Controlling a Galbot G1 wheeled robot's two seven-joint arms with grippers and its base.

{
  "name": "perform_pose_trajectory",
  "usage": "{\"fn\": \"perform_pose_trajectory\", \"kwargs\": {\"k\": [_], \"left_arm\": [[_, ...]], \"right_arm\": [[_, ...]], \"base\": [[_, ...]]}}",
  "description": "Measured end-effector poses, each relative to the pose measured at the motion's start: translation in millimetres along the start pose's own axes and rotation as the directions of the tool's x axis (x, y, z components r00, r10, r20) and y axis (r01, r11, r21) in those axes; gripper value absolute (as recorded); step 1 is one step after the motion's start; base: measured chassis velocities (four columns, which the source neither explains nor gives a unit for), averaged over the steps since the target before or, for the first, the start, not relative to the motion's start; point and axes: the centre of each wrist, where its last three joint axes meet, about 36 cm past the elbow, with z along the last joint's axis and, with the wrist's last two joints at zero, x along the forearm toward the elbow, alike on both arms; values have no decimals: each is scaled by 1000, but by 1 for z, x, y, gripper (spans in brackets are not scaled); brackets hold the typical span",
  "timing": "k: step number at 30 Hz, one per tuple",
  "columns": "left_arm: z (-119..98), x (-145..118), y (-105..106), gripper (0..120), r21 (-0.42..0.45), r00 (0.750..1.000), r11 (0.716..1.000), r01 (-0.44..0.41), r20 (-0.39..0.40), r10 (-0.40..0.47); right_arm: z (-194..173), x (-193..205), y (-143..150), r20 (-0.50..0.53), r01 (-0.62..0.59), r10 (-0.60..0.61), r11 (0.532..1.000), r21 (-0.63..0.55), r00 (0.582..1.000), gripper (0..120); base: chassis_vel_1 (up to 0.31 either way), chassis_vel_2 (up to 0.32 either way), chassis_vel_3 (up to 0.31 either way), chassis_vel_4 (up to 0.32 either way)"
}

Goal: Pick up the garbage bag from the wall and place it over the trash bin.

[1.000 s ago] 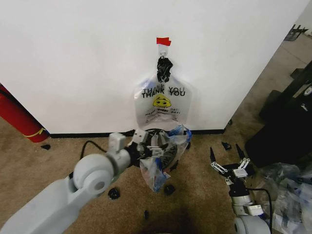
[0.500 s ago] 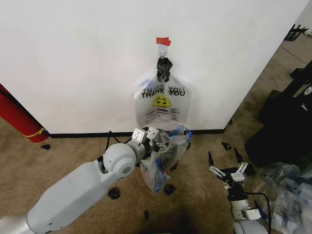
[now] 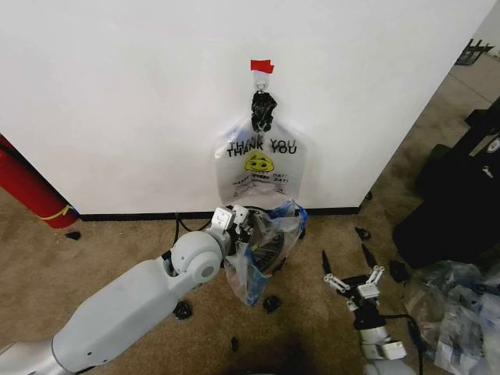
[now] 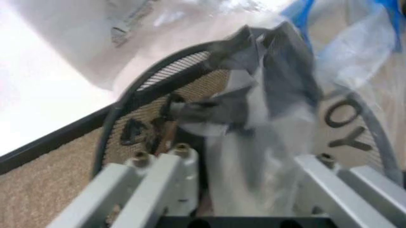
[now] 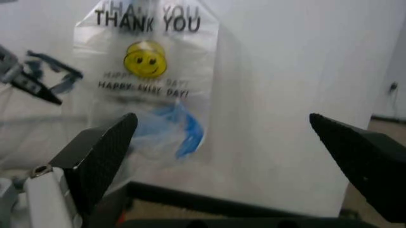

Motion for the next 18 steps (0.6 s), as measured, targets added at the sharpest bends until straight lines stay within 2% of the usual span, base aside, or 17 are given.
{"fn": "perform_pose_trajectory", "kwargs": {"k": [2,4,9,10,13,16,18], "left_arm": [[3,0,5,5,42,1000,999,13,17,-14],[6,0,6,0,63,999,998,17,27,-18],[28,-4,9,0,99,997,995,8,75,-15],[28,-4,9,0,99,997,995,8,75,-15],[30,-2,9,0,101,997,995,0,83,-9],[31,0,10,0,95,996,995,-4,85,-5],[31,1,10,0,93,996,996,-5,85,-3]], "right_arm": [[-6,-1,8,-24,-7,6,999,-52,1000,100],[-10,-4,14,-33,-15,12,996,-86,999,100],[-44,-28,60,-167,-71,21,951,-302,986,100],[-44,-28,60,-167,-71,21,951,-302,986,100],[-63,-49,90,-254,-109,4,909,-401,967,100],[-78,-69,116,-366,-176,-6,870,-461,931,100],[-81,-74,123,-391,-194,-7,860,-472,920,100]], "base": [[0,0,0,0],[0,0,0,0],[0,0,0,0],[0,0,0,0],[0,0,0,0],[0,0,0,0],[0,0,0,0]]}}
